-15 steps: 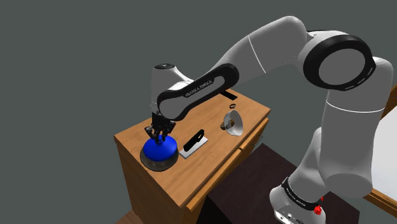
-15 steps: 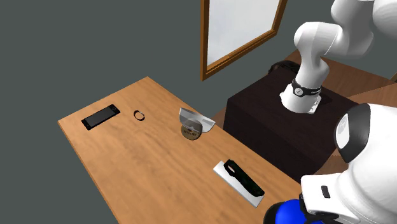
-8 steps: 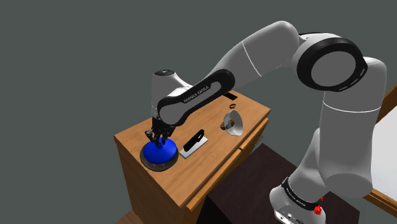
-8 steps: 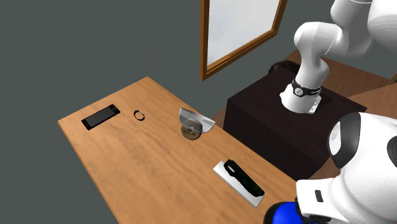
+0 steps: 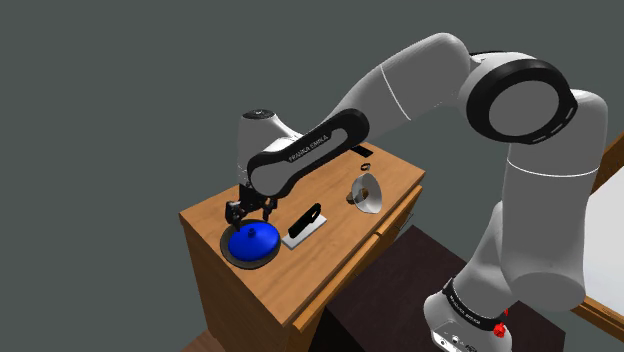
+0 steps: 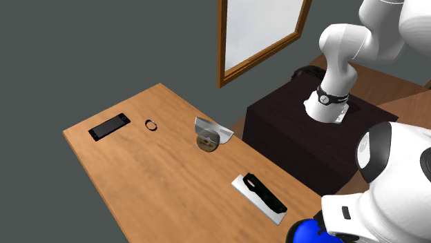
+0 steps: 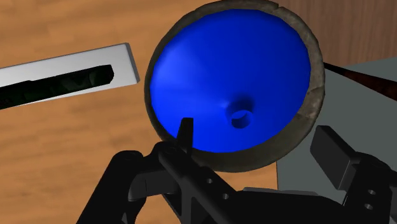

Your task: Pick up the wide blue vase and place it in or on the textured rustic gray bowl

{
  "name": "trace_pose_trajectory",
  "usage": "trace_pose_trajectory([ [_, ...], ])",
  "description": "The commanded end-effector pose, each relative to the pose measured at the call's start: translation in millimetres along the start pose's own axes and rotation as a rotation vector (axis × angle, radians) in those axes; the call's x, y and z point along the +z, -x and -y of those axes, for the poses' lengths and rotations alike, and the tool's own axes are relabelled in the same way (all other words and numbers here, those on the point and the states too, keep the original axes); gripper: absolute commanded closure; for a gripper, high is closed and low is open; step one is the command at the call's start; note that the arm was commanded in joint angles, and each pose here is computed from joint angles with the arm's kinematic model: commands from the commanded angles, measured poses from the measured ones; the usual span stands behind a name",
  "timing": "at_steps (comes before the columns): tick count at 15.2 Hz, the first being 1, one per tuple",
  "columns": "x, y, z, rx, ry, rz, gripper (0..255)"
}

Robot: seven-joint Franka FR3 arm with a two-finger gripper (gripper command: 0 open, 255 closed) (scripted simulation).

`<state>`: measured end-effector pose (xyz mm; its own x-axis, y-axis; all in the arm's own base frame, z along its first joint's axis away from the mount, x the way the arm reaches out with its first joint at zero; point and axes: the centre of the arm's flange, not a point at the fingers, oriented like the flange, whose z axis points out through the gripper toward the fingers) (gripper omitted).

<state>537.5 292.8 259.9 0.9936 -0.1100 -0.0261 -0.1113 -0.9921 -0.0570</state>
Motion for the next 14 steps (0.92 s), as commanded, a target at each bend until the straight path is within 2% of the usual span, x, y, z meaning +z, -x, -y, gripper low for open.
trace_pose_trajectory([
  [1, 0, 0, 0, 0.0, 0.0, 0.0, 0],
  [2, 0, 0, 0, 0.0, 0.0, 0.0, 0],
  [6, -50, 0, 0, 0.0, 0.0, 0.0, 0],
  [14, -50, 0, 0, 0.0, 0.0, 0.0, 0],
])
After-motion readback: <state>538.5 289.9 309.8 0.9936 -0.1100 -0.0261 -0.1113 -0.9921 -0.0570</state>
